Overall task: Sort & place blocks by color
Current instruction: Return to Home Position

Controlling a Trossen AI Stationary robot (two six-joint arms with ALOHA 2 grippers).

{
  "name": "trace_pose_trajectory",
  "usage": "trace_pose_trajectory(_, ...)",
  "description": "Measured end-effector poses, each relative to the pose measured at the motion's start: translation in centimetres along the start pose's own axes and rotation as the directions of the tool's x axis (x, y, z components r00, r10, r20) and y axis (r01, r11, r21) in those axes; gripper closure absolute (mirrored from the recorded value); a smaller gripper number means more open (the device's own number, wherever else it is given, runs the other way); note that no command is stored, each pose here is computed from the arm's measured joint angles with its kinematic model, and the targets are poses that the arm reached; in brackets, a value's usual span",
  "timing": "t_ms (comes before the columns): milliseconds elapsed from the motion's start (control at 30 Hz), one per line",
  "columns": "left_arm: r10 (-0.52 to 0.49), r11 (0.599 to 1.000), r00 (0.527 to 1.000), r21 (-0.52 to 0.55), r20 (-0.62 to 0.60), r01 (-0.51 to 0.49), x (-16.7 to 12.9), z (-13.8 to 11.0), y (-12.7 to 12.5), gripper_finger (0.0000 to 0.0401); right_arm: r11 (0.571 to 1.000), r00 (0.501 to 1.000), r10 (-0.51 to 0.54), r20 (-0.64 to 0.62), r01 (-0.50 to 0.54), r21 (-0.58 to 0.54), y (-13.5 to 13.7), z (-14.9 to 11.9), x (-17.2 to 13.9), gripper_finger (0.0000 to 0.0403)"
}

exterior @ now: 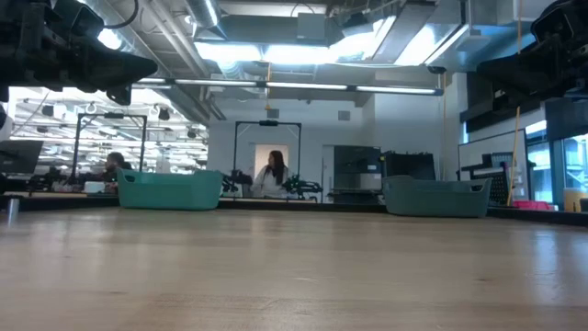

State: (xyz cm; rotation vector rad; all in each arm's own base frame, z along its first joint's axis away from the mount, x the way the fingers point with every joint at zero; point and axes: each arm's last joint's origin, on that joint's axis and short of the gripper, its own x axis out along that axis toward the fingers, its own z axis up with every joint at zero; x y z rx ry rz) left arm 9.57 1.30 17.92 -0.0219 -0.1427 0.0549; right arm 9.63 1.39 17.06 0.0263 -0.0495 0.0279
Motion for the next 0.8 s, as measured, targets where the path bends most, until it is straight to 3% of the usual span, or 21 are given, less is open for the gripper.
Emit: trace_pose_trajectory(800, 0.001, 1.0, 1.0, 0.0, 0.0, -0.001, 0.0, 0.0, 0.0, 0.0371, 1.0, 1.0, 0.0, 0.0, 0.0, 0.0, 0.0, 0.01, 0.0, 0.0389)
